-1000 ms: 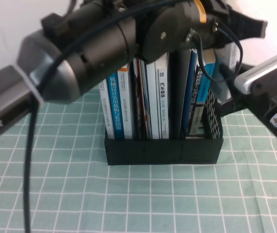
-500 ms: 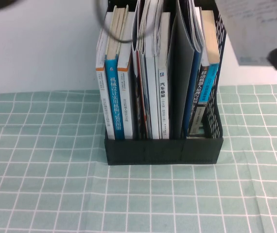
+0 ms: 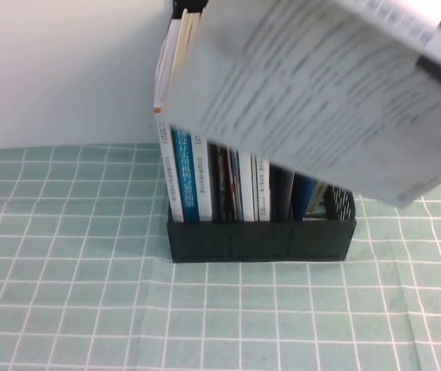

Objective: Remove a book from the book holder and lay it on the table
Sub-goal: Place the picked book on the book

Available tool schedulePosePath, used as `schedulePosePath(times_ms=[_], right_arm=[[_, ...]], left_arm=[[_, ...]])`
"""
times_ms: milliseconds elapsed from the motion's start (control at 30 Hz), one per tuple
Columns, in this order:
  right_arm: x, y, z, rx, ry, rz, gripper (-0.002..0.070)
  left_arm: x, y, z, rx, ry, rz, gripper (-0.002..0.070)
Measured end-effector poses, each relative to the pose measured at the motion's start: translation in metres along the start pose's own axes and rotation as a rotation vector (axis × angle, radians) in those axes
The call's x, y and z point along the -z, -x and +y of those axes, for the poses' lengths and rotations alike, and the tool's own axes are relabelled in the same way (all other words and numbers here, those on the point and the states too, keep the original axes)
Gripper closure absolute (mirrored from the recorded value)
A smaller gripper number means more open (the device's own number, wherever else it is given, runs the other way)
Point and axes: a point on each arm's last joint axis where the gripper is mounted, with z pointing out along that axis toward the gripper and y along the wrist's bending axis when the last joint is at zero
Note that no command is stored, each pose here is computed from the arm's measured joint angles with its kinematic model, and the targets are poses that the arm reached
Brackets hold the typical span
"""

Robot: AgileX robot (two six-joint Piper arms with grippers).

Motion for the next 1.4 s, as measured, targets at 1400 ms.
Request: schedulePosePath(times_ms=[1400], right_arm=[[-0.081, -0.123, 0.157, -0.044, 0.573, 0.346, 0.0559]], left_arm=[[0.030, -0.150, 0.023, 0.387, -0.397, -0.240, 0.0678]])
